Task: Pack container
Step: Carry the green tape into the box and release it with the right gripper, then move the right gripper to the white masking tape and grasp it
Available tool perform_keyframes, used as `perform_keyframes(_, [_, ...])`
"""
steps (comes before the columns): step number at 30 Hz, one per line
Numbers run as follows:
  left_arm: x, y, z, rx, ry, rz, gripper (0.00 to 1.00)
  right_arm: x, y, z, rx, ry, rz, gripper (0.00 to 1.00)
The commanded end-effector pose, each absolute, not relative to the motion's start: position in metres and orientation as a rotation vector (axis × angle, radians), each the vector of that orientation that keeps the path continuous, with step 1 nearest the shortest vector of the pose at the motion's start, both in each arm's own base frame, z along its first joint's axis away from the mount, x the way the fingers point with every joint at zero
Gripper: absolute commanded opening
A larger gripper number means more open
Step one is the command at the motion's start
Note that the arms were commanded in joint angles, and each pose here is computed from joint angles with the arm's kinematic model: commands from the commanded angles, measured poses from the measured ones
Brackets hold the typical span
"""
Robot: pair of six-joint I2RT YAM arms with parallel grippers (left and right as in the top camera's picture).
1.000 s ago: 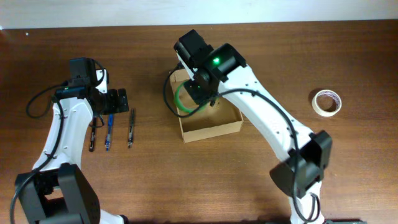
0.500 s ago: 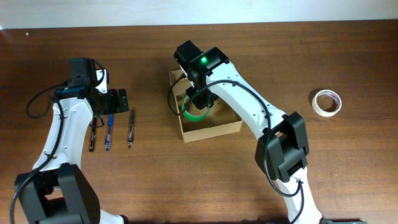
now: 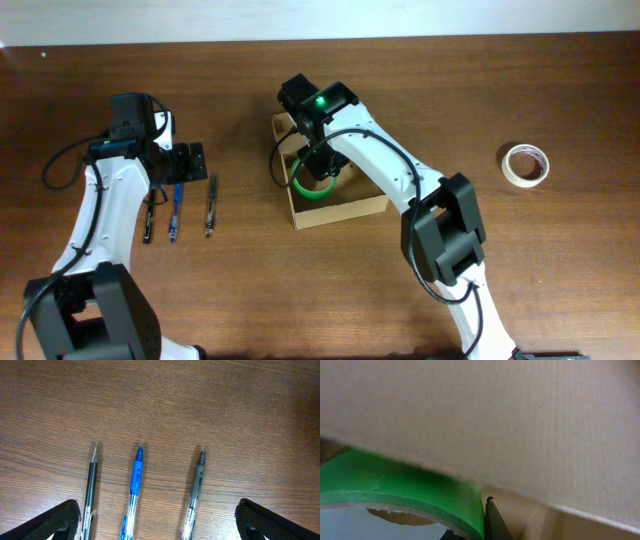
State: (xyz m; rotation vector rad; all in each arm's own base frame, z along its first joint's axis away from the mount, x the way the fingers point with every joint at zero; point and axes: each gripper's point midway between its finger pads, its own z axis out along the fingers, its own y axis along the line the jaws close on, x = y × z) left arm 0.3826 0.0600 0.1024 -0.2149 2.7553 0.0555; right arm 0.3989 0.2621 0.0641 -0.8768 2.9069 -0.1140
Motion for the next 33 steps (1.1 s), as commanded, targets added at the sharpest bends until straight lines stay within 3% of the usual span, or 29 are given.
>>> perform_keyframes(1, [0.387,0.063,0.106,-0.203,2.746,0.065,0.99,0.398,0.265,0.06,-0.879,2.912,-0.094,0.04])
perform_keyframes(5, [0.387,0.063,0.106,-0.203,2.746,0.065,0.99,0.396,0.264,0.061,-0.882,2.92,-0.098,0.13])
perform_keyframes(7, [0.387,0.063,0.106,-0.203,2.746,0.065,0.99,0.396,0.264,0.068,-0.877,2.908,-0.093,0.32])
perform_keyframes(12, [0.387,0.063,0.106,-0.203,2.746,0.066,0.99,0.401,0.262,0.11,-0.843,2.825,-0.08,0.33])
perform_keyframes(16, [0.387,0.063,0.106,-0.203,2.746,0.065,0.99,0.41,0.229,0.188,-0.729,2.675,-0.265,0.33])
perform_keyframes(20, [0.387,0.063,0.106,-0.203,2.746,0.065,0.99,0.403,0.193,0.279,-0.554,2.522,-0.229,0.39])
perform_keyframes(24, [0.387,0.063,0.106,-0.203,2.746,0.065,0.99,0.384,0.097,0.375,-0.188,2.349,-0.243,0.42])
perform_keyframes(27, [0.387,0.063,0.106,-0.203,2.746,0.065,0.99,0.363,0.015,0.417,0.151,2.252,-0.244,0.43])
perform_keyframes(30, [0.387,0.063,0.106,-0.203,2.746,0.065,0.99,0.344,-0.056,0.425,0.471,2.205,-0.227,0.46])
perform_keyframes(33, [0.387,0.063,0.106,-0.203,2.746,0.065,0.99,0.329,-0.109,0.402,0.772,2.222,-0.211,0.47])
